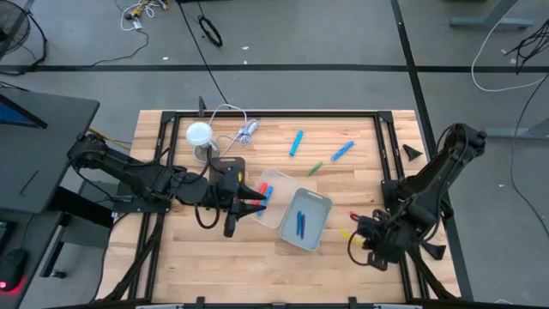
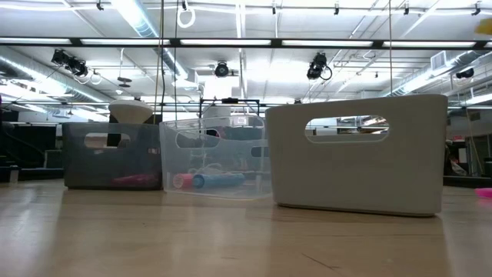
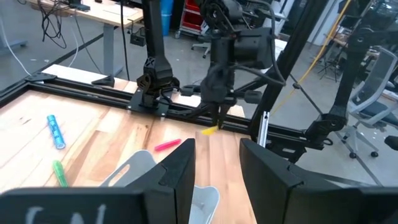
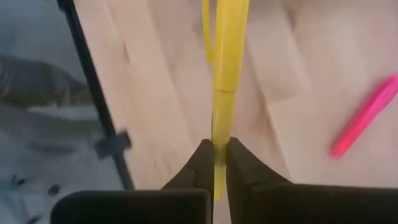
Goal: Pick & Place Markers
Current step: Put the yellow marker into the black bin
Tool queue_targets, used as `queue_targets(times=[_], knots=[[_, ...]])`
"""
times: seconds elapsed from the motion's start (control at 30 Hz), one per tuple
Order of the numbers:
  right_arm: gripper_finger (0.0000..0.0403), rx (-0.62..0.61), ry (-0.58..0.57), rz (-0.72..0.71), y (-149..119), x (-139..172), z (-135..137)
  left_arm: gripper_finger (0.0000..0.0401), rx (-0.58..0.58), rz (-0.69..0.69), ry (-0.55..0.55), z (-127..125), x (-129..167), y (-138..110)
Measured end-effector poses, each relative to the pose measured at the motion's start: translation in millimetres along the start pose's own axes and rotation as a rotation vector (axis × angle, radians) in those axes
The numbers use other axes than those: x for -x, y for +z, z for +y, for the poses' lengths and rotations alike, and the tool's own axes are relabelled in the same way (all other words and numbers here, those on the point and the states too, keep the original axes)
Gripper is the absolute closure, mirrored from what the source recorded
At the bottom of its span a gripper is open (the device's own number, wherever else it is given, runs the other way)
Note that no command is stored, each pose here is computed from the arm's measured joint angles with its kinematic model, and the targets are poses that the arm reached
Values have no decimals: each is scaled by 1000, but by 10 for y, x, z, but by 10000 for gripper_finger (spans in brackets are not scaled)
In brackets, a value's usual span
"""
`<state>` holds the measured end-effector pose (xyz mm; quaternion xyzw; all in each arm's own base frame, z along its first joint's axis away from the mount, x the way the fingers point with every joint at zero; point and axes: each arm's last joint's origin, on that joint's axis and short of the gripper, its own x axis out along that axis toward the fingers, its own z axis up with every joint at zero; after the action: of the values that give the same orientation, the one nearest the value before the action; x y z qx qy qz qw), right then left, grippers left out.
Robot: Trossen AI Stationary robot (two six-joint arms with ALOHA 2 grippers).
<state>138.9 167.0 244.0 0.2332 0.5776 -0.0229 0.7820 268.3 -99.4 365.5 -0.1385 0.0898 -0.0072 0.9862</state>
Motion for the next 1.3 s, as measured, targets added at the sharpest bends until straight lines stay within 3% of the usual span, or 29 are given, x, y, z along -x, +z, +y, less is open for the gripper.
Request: queue_targets(times=[0.3, 1.0, 1.3], knots=[[393, 70, -20, -235, 268, 5, -21, 271, 10, -1, 3, 1, 0, 1], [394, 280, 151, -982, 1211, 366, 134, 271, 31, -5, 10, 3, 0, 2], [394, 336, 87, -1110, 1408, 472, 38, 271, 27, -15, 20, 4, 0, 9]])
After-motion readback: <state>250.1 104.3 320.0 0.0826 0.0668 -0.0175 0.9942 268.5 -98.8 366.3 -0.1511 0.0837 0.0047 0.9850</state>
